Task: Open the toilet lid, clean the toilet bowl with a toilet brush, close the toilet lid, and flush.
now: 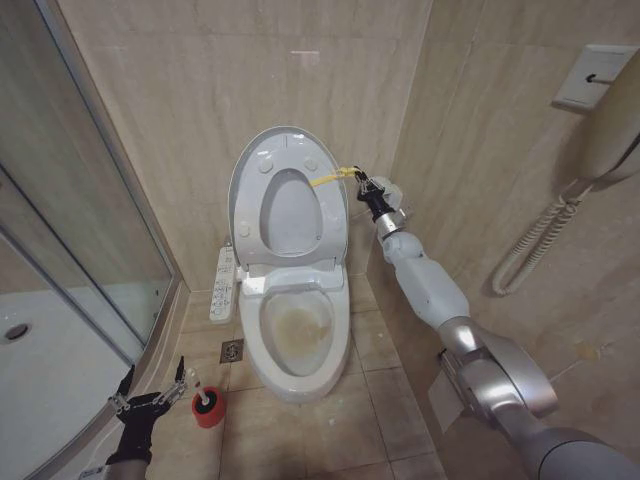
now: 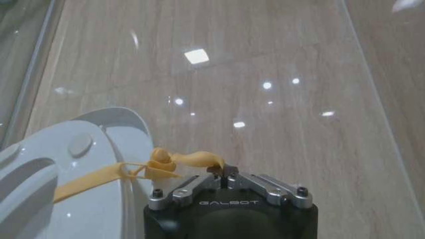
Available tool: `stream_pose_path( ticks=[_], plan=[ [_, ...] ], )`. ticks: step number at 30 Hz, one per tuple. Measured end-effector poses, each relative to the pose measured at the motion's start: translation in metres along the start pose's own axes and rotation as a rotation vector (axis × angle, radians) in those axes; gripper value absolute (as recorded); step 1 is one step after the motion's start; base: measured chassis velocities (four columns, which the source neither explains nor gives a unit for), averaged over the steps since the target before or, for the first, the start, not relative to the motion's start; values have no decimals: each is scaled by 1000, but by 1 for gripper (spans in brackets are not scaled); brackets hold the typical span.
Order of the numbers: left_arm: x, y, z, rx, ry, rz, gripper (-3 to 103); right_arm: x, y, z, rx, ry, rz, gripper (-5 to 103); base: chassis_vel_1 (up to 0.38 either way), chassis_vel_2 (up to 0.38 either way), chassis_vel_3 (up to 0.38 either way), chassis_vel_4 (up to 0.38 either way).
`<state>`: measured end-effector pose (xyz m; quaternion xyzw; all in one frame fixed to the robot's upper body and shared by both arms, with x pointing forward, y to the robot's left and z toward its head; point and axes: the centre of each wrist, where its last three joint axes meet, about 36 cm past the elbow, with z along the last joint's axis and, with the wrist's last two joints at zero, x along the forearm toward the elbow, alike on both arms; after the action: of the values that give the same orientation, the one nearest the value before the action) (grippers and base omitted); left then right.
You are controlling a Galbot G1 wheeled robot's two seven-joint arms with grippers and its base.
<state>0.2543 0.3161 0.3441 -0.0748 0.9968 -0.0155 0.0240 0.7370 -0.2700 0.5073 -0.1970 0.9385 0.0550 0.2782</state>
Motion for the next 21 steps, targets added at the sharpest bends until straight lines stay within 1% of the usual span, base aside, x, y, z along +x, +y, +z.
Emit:
stream_pose_path(
  ticks=[1,7,8,9,13,15,16,21],
  plan=[
    [0,0,0,0,0,1,100,4,0,0,3,-1,-6,-2,0,0,0,0],
    [2,-4,2,4,4,4,100,31,2,-10,16,-31,-46,-2,0,0,0,0],
    [2,-5,2,4,5,5,100,35,4,-12,15,-35,-53,25,0,0,0,0],
    [2,-5,2,4,5,5,100,35,4,-12,15,-35,-53,25,0,0,0,0],
    [3,-11,3,8,3,9,100,61,20,-14,-17,-48,-96,25,0,0,0,0],
    [4,-12,3,10,2,10,100,66,22,-14,-20,-46,-102,25,0,0,0,0],
    [4,-13,3,11,2,10,100,71,24,-13,-22,-42,-107,52,0,0,0,0],
    [8,-16,2,10,3,13,100,94,33,-14,-36,-34,-121,52,0,0,0,0]
  ],
)
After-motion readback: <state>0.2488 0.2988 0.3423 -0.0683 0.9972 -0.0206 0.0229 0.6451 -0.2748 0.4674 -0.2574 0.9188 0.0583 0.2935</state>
